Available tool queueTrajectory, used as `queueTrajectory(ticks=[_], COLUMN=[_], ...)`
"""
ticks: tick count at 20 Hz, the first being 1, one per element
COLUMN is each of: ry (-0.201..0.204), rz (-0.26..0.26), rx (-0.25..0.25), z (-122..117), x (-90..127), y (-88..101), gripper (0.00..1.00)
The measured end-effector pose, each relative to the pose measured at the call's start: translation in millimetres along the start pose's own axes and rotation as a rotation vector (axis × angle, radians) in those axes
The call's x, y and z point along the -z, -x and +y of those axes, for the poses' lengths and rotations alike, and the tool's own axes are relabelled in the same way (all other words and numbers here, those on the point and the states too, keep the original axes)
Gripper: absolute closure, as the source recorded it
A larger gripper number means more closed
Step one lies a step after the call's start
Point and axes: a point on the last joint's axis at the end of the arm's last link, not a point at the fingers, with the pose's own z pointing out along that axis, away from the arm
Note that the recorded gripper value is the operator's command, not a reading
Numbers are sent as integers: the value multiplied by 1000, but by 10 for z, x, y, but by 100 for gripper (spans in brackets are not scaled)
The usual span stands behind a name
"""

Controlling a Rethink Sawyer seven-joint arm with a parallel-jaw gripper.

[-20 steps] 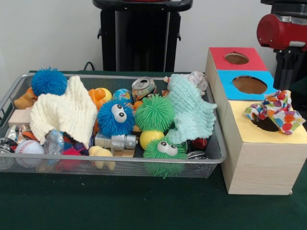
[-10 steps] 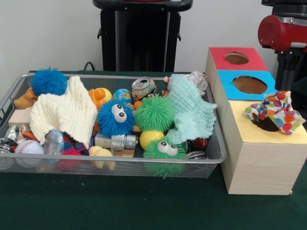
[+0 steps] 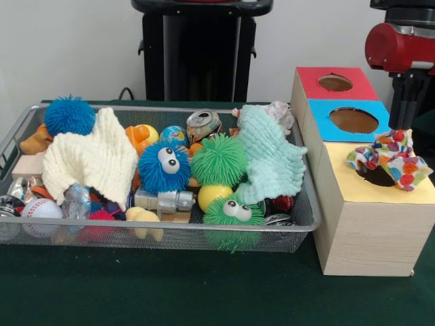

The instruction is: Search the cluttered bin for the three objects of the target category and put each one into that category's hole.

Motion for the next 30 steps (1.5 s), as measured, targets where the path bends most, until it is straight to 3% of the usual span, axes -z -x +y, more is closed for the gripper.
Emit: queueTrajectory(ticks=[19,30], ry=[0,-8], rz=[3,2], rx=[1,10], z=[3,29], x=[-19,-204], y=[-14,-91], gripper=[100,100])
